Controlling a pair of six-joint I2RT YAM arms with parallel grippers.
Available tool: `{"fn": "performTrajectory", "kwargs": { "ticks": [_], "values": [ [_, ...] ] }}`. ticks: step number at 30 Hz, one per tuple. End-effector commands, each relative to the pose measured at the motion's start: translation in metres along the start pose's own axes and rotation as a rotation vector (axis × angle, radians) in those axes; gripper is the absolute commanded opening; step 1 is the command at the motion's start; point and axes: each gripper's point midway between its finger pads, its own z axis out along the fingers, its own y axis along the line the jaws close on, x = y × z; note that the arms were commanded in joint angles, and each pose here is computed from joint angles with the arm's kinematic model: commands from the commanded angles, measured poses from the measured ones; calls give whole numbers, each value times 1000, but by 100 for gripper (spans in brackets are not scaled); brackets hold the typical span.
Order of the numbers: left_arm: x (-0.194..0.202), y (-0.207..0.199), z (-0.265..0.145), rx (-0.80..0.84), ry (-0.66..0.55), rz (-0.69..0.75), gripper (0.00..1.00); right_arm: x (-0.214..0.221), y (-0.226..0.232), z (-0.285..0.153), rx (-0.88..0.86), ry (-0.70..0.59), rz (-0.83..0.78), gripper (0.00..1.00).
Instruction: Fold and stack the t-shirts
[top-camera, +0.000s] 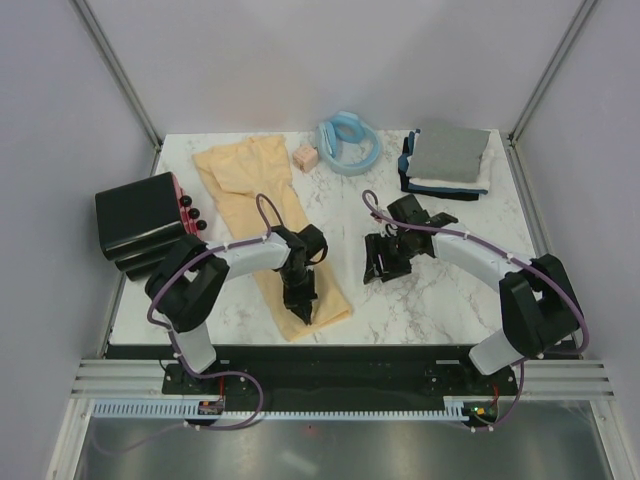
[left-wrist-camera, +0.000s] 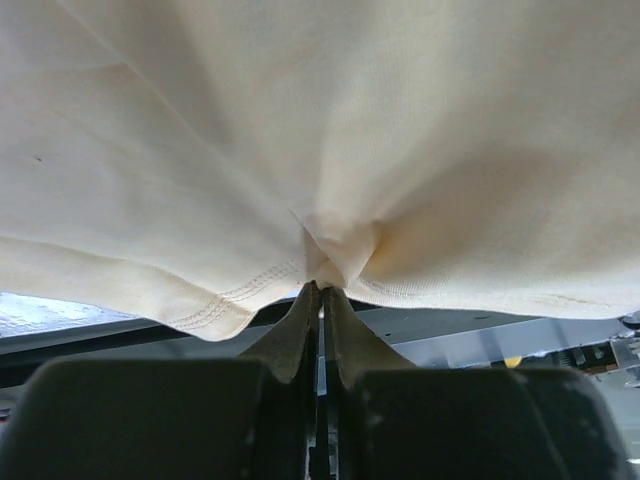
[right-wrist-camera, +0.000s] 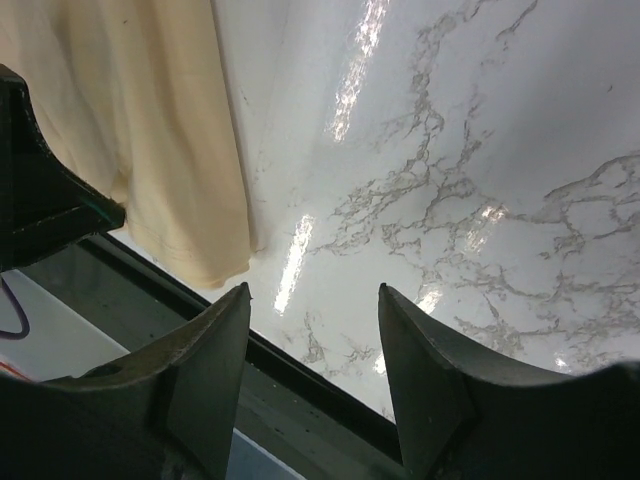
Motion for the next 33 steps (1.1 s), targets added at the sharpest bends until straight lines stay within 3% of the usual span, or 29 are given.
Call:
{"fn": "performTrajectory", "kwargs": {
  "ticks": [1,5,8,15,21,28,32,33],
  "values": [
    [0,1,-6,-19,1,-6,13,-8,9,-5,-26,-10,-5,62],
    [-6,-17,-44,63,-98,48,33,-15,8,-4,-12,-15,-8,62],
    [-7,-20,-65,75,-134,71,38,-13,7,-1,-10,-4,-2,63],
    [-42,-7,-104,94,-324,39,38,4,31,1,-167,17,107,65],
    [-68,-5,-77,82,-307,84,36,11,60,-1,-378,-33,292,70],
    [-83,-5,-60,43,-290,123,33,17,69,-12,-437,-49,424,72],
    [-84,-3,-61,37,-297,144,33,11,68,-10,-527,-111,585,73],
    [-84,-2,-64,40,-303,146,32,11,69,-10,-537,-98,685,73]
  ]
}}
